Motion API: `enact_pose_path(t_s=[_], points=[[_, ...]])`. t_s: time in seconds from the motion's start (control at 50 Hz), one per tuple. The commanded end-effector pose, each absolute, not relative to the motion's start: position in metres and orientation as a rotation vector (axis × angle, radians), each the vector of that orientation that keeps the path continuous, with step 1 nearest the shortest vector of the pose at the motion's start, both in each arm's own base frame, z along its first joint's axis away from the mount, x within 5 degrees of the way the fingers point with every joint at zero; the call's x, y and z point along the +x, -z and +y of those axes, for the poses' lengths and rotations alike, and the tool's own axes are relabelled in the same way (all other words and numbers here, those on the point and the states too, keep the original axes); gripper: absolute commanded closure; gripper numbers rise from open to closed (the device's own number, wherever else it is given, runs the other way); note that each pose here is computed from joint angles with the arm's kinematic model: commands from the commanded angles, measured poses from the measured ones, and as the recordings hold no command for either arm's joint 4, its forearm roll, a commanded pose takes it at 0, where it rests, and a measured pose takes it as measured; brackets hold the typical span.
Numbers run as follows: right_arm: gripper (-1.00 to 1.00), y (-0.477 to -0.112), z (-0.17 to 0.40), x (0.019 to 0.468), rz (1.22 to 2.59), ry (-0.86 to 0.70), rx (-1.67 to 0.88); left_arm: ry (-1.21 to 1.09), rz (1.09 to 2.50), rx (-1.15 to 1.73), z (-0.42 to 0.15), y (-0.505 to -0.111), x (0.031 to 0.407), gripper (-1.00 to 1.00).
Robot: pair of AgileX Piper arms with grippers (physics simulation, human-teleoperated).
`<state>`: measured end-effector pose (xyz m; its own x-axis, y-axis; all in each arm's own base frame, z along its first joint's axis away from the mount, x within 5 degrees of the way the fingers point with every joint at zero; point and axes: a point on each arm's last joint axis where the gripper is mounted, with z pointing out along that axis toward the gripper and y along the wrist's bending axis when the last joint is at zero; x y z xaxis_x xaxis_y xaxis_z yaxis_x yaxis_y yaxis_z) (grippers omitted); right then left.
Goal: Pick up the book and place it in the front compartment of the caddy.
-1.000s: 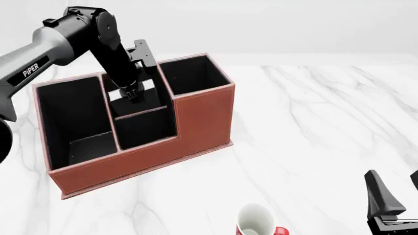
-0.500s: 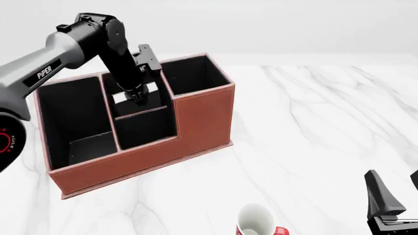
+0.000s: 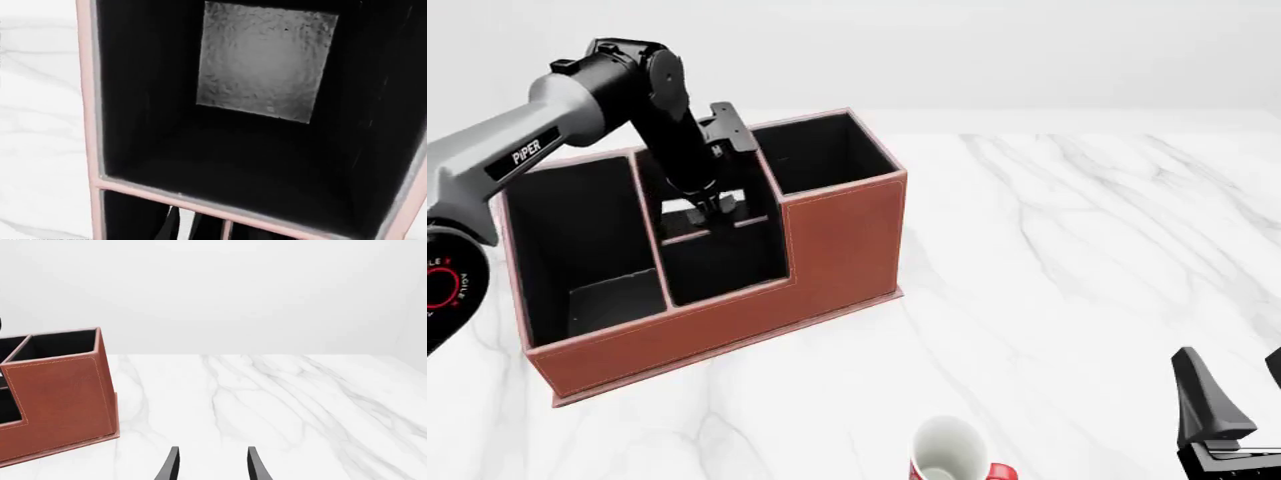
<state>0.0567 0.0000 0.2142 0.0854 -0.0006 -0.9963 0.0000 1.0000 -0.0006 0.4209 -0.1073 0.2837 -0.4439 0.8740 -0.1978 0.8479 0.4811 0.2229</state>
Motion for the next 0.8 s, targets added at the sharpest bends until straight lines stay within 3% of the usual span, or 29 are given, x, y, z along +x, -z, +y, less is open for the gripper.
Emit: enact_pose_path(t_s=[0.02, 0.44, 0.8], points=[[-1.0, -0.214, 0.0, 0.057, 1.485, 0.0, -0.001, -0.14, 2.439, 1.461, -0.094, -0.291, 0.419, -1.0], [-1.0, -0.214, 0.0, 0.057, 1.485, 0.001, 0.0, -0.207, 2.386, 1.449, -0.056, -0.328, 0.391, -1.0], [-1.0, -0.214, 0.0, 0.057, 1.485, 0.0, 0.0, -0.289, 2.29, 1.452, -0.033, -0.373, 0.336, -1.0]])
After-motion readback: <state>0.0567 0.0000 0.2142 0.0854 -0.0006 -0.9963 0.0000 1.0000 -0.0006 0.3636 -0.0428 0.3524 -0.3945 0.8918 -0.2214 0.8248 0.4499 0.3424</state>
